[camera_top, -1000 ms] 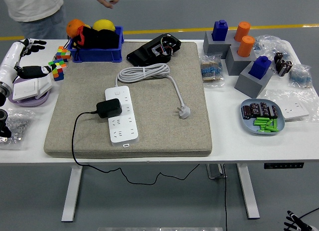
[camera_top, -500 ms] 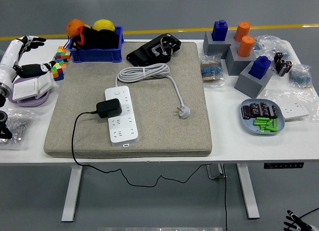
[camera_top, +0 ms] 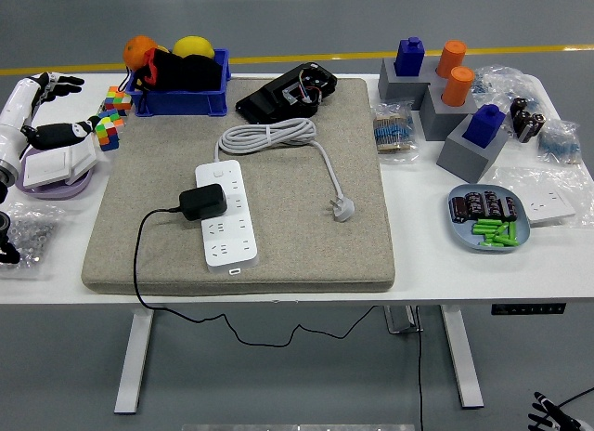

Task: Press the white button,pick up the black plug,place it near the board,insert it into the board

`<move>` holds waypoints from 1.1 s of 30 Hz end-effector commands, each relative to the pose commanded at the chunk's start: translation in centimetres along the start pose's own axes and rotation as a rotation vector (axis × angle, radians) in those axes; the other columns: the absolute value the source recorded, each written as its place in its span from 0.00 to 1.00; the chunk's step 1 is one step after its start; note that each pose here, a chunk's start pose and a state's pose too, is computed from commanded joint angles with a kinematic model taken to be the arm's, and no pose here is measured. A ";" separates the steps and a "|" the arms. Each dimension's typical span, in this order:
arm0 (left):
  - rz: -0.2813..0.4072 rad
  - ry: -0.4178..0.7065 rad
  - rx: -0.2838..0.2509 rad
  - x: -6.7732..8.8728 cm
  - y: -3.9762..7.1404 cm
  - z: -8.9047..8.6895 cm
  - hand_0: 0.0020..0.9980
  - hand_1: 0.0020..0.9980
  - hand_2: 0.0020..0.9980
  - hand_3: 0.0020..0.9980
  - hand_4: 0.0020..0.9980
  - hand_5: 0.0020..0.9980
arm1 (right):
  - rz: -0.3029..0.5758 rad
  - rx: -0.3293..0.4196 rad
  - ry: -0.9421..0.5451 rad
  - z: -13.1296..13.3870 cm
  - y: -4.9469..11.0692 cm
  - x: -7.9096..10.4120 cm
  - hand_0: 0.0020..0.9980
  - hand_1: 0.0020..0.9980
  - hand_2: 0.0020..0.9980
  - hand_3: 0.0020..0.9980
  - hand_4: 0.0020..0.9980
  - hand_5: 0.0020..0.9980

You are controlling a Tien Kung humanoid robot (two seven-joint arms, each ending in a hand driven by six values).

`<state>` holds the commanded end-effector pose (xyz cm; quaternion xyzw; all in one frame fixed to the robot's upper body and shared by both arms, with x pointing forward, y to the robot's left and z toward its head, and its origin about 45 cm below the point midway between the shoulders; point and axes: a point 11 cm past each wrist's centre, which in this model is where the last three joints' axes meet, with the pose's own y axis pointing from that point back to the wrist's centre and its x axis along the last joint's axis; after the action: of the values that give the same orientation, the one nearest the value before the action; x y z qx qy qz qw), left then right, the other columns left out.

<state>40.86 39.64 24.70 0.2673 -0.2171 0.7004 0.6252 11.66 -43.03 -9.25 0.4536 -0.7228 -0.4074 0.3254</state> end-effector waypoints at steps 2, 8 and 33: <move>-0.002 0.001 0.002 -0.1 0.1 -0.1 0.81 0.77 0.69 0.67 0.78 0.00 | 0.001 -0.001 -0.001 0.1 0.0 0.0 0.79 0.68 0.67 0.64 0.74 0.54; -0.006 0.005 0.012 -0.4 0.3 -0.5 0.81 0.77 0.68 0.66 0.77 0.00 | 0.005 0.000 -0.005 0.2 0.0 0.1 0.79 0.68 0.67 0.64 0.74 0.54; -0.007 0.014 -0.016 0.0 -0.5 0.9 0.81 0.75 0.67 0.66 0.76 0.00 | -0.001 0.007 -0.024 -0.3 0.0 0.1 0.79 0.68 0.67 0.64 0.74 0.54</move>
<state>41.43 39.10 25.36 0.2582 -0.2171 0.6984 0.6312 11.91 -43.22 -9.09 0.4503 -0.7279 -0.4103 0.3149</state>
